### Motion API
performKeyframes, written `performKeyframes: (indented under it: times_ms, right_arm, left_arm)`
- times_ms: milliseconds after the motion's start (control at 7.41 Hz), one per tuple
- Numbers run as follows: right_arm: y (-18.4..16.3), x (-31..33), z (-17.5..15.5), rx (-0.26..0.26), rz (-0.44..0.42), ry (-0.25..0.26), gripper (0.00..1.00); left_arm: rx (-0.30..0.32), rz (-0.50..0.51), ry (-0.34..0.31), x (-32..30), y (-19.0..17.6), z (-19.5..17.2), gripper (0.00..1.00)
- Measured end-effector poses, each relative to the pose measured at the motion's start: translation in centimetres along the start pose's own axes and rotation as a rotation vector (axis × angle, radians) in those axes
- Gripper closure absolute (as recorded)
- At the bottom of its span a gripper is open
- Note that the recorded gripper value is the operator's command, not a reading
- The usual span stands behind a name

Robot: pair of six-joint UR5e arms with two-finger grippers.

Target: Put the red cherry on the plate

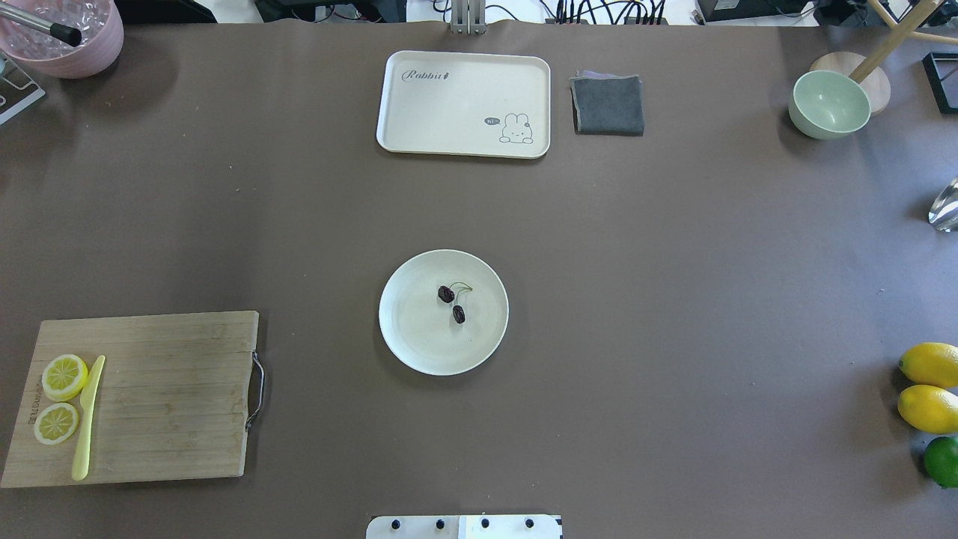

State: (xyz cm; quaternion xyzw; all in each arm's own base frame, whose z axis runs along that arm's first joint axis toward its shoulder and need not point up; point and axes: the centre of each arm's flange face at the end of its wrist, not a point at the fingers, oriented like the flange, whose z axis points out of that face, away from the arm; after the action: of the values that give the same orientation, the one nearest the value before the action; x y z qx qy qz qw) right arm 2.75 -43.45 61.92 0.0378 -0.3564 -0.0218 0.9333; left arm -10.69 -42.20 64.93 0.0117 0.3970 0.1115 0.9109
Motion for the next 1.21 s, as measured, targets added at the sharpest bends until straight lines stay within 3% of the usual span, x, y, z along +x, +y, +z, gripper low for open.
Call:
performKeyframes:
  times_ms: [540,1214]
  right_arm:
    - [0.6,0.6,0.7,-0.016,0.015,-0.003,0.0]
    - [1.4,1.3,1.5,-0.04,0.039,-0.021,0.0]
  left_arm:
    - [0.083,-0.024,-0.024,-1.0,1.5,-3.6,0.02]
    - [0.091,-0.026,-0.026,-1.0,1.7,-4.0,0.02]
